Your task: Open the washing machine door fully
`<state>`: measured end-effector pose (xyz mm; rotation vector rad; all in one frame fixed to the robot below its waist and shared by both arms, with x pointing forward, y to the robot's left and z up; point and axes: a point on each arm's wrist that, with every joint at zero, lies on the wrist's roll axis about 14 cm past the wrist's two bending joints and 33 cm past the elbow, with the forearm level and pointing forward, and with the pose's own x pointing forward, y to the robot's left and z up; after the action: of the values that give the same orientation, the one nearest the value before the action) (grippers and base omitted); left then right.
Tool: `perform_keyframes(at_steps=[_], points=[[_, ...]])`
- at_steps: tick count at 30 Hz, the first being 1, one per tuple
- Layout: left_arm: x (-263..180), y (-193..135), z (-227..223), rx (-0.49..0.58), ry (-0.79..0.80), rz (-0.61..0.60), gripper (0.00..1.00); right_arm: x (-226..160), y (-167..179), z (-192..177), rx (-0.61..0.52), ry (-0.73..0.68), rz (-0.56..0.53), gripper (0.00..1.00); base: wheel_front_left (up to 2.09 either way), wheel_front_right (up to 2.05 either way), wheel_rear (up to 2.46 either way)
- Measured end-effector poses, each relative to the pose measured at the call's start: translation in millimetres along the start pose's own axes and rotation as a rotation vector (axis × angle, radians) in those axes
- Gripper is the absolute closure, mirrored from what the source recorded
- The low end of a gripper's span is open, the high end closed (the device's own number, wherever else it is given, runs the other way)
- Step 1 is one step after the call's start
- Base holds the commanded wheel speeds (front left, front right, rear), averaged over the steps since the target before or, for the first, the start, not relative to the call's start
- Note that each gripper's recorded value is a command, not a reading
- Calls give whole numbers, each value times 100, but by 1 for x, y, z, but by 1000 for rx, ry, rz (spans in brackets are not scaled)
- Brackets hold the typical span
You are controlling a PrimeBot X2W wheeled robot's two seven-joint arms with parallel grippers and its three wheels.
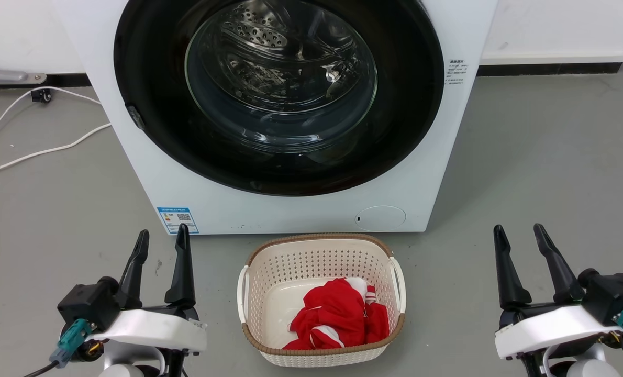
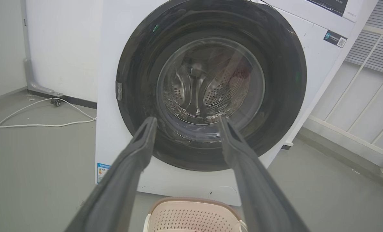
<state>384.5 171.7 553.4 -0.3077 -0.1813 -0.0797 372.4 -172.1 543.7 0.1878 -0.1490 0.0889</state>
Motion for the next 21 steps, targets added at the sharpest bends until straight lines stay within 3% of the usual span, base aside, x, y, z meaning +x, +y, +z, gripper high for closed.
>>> perform_keyframes(at_steps=[21], points=[[-1, -6, -3, 203, -7, -36, 0, -2, 7, -1, -183, 3, 41, 0, 0, 0, 0]])
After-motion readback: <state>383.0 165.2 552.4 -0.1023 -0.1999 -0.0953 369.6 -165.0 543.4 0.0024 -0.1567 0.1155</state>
